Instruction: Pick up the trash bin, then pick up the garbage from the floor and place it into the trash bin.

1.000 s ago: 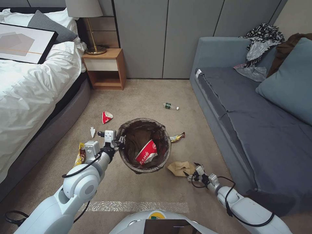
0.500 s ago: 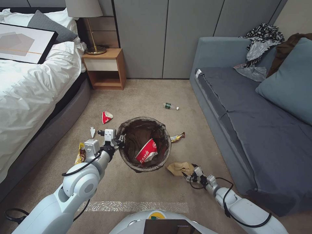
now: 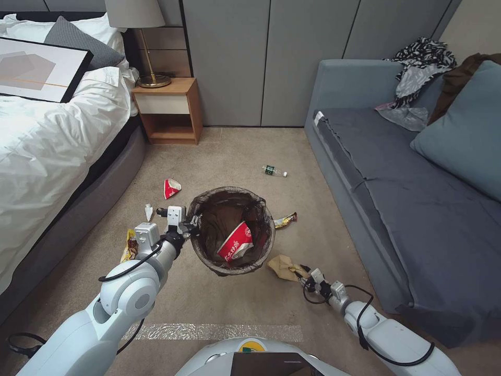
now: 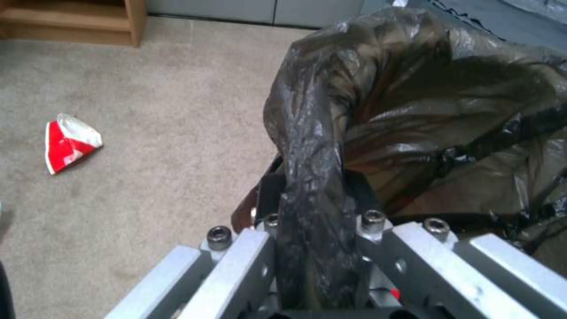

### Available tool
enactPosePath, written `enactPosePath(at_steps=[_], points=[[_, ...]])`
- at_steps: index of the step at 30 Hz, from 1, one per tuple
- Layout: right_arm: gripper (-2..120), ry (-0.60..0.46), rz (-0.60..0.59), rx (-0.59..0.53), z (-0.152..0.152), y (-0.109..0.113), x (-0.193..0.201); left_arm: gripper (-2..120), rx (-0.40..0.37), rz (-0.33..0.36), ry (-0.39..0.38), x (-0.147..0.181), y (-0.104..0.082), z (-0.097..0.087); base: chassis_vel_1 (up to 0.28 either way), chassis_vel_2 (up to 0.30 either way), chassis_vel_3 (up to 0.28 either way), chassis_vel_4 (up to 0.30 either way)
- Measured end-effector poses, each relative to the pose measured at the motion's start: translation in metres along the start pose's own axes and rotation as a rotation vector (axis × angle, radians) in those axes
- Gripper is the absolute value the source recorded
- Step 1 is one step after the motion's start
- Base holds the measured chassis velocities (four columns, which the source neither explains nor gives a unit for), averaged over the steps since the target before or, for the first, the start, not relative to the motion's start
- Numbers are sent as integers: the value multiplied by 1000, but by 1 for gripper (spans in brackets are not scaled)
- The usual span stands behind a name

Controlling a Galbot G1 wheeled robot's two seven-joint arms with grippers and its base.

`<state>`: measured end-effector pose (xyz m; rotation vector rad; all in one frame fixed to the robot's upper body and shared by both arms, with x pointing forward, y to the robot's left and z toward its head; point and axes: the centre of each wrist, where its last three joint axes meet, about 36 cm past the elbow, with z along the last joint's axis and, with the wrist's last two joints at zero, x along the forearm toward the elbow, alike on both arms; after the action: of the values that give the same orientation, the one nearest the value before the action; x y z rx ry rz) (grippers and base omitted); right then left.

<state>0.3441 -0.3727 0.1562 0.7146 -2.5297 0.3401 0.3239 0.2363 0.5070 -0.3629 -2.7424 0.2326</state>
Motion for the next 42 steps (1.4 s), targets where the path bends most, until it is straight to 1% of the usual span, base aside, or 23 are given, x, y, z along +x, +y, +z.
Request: enactPosePath(at_steps=[3,4,7,16,19,25,29,31,32,34,37,39,40,42], points=[[14,0,0,0,0,0,0,5,0,0,0,0,0,0,0,0,0,0],[14,0,0,0,0,0,0,5,0,0,0,0,0,0,0,0,0,0],[0,-1,0,0,0,0,0,5,0,0,-1,0,0,0,0,0,0,0],[0,0,1,0,0,0,0,5,1,2,-1,0,0,-1,0,0,0,0],[0,2,-1,2,-1,1,0,5,6,12,-13,-3,-1,-6,0,0,0,0],[0,-8,6,1,-5,3,-1,5,7,13,-16,-4,-1,-8,0,0,0,0],[0,-38,17,-5,-17,4,-1,5,5,13,-14,-5,-1,-8,0,0,0,0],[0,-69,31,-16,-31,7,0,5,2,11,-7,-5,0,-7,0,0,0,0],[0,-69,31,-16,-31,7,0,5,2,11,-7,-5,0,-7,0,0,0,0],[0,-105,52,-30,-48,7,1,5,1,11,-3,-6,0,-6,0,0,0,0],[0,-131,64,-37,-59,7,3,5,1,12,-1,-6,-1,-5,0,0,0,0],[0,-174,92,-48,-78,3,9,5,1,13,4,-6,-1,-4,0,0,0,0],[0,-174,92,-48,-78,3,9,5,1,13,4,-6,-1,-4,0,0,0,0],[0,-197,105,-54,-88,1,12,5,1,13,6,-6,-1,-3,0,0,0,0]])
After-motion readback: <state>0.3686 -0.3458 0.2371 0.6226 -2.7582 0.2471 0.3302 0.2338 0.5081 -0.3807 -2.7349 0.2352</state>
